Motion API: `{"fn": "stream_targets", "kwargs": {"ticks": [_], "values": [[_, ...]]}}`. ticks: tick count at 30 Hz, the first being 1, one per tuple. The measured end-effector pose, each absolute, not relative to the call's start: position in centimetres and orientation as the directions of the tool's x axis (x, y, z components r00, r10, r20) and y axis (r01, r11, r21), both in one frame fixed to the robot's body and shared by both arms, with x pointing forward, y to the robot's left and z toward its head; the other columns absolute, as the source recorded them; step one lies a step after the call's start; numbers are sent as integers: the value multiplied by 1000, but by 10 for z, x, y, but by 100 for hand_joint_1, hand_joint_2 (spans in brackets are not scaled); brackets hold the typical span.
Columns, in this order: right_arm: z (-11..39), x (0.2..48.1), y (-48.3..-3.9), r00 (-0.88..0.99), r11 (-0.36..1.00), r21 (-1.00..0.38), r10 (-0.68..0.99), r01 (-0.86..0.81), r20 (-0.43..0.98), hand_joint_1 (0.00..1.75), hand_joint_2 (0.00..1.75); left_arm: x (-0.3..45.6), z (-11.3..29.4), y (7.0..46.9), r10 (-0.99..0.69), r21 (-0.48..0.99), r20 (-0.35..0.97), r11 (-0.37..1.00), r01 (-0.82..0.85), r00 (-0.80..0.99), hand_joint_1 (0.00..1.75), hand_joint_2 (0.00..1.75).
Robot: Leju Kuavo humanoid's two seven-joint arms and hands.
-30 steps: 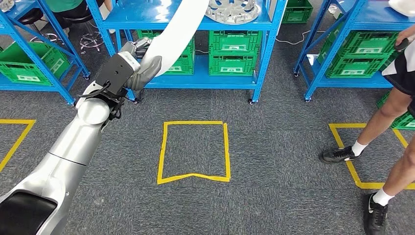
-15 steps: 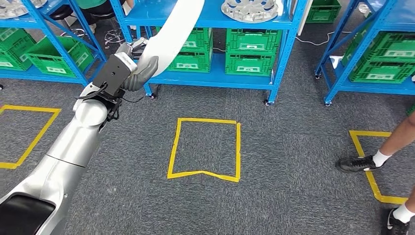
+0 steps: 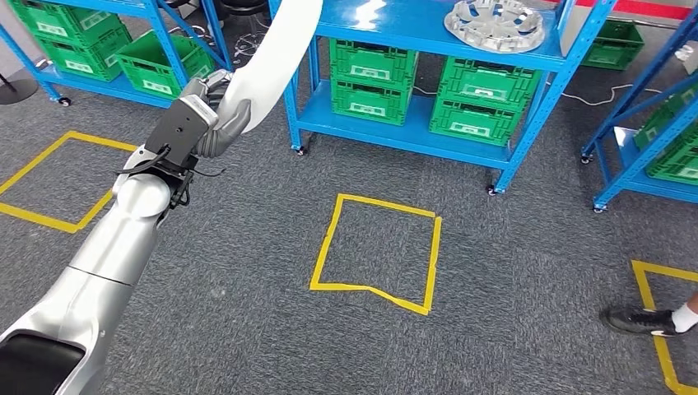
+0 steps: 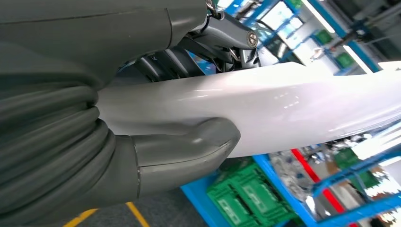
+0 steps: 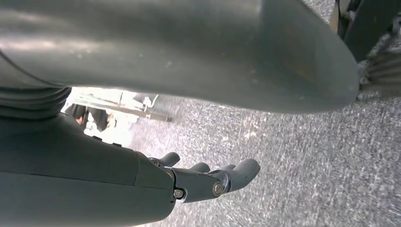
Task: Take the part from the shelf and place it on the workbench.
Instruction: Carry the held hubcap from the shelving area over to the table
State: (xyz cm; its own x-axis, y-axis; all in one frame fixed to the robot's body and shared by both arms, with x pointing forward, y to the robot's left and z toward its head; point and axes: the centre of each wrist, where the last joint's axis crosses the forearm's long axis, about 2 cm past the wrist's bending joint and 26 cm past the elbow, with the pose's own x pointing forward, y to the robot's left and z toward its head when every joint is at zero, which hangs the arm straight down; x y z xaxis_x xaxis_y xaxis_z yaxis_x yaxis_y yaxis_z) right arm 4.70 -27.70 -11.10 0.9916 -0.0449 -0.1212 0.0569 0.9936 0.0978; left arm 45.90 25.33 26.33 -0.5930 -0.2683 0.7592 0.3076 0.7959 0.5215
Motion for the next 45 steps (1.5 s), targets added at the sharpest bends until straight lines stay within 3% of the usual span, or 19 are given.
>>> {"fn": "stream_targets", "kwargs": {"ticks": [30, 45], "values": [[-111, 45, -274, 990, 991, 104, -67, 80, -123, 0, 0, 462, 267, 244, -277, 516, 749, 814, 268, -602, 175, 175], [-111, 42, -271, 991, 991, 110, -59, 73, -120, 0, 0, 462, 262, 261, -300, 517, 754, 820, 247, -584, 175, 175]]}}
